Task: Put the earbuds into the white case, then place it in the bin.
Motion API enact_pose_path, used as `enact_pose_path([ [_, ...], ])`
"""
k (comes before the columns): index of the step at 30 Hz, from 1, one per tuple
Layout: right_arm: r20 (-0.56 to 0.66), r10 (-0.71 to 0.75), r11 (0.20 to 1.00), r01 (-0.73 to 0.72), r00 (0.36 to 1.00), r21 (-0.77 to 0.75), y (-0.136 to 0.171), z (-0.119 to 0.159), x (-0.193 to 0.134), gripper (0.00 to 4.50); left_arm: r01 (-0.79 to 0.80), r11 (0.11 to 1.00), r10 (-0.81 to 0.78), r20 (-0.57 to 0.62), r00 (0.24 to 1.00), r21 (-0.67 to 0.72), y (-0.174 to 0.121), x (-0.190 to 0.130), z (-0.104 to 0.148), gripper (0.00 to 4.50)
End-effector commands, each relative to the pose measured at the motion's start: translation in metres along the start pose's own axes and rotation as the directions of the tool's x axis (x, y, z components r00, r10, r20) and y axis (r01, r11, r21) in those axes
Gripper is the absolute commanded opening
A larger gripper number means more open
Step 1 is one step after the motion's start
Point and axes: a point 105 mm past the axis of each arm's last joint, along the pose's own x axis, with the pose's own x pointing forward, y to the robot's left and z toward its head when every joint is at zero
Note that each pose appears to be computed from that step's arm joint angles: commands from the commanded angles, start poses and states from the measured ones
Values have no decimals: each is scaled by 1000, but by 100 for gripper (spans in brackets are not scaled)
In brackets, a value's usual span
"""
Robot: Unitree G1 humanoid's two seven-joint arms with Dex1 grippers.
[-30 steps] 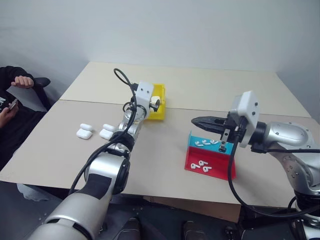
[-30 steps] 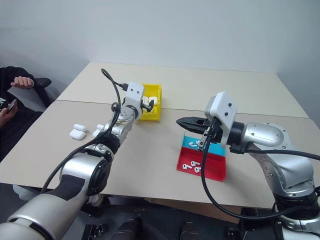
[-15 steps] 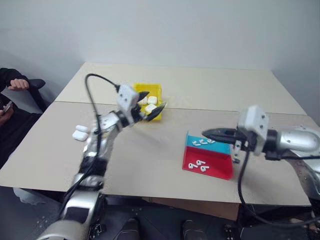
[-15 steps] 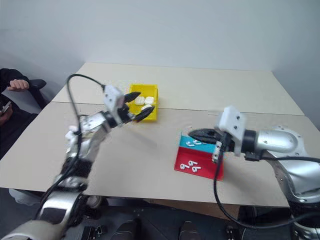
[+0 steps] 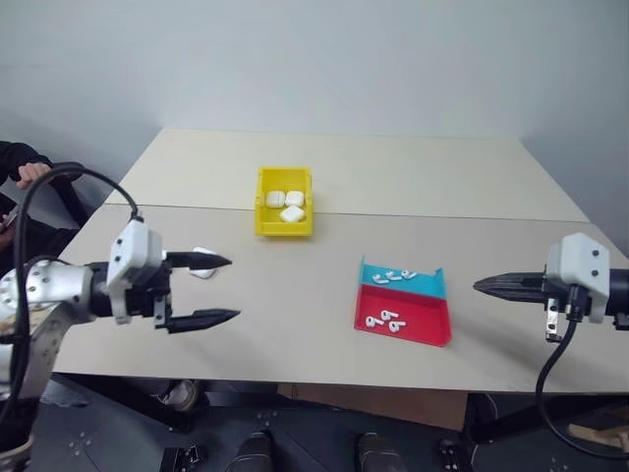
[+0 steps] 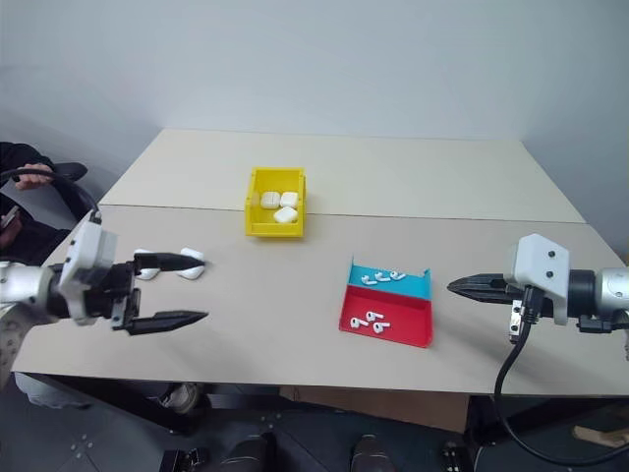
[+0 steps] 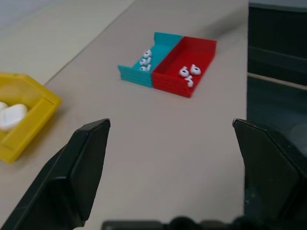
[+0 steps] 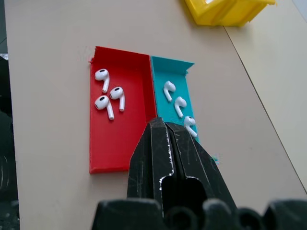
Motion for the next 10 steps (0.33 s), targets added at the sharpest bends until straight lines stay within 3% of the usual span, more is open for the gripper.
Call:
enact_pose_path([
  [1,8,13,998,-13,1000,-63,1,10,-12,0,-33,999,34,-13,999,24,-1,-11,4,447],
  [6,2,83,995,-83,997,-53,13,4,-10,0,-52,999,52,-8,999,10,2,-8,2,447],
  [10,38,47,996,-44,998,-81,10,6,-7,0,6,1000,-6,-18,1000,10,-6,-8,2,447],
])
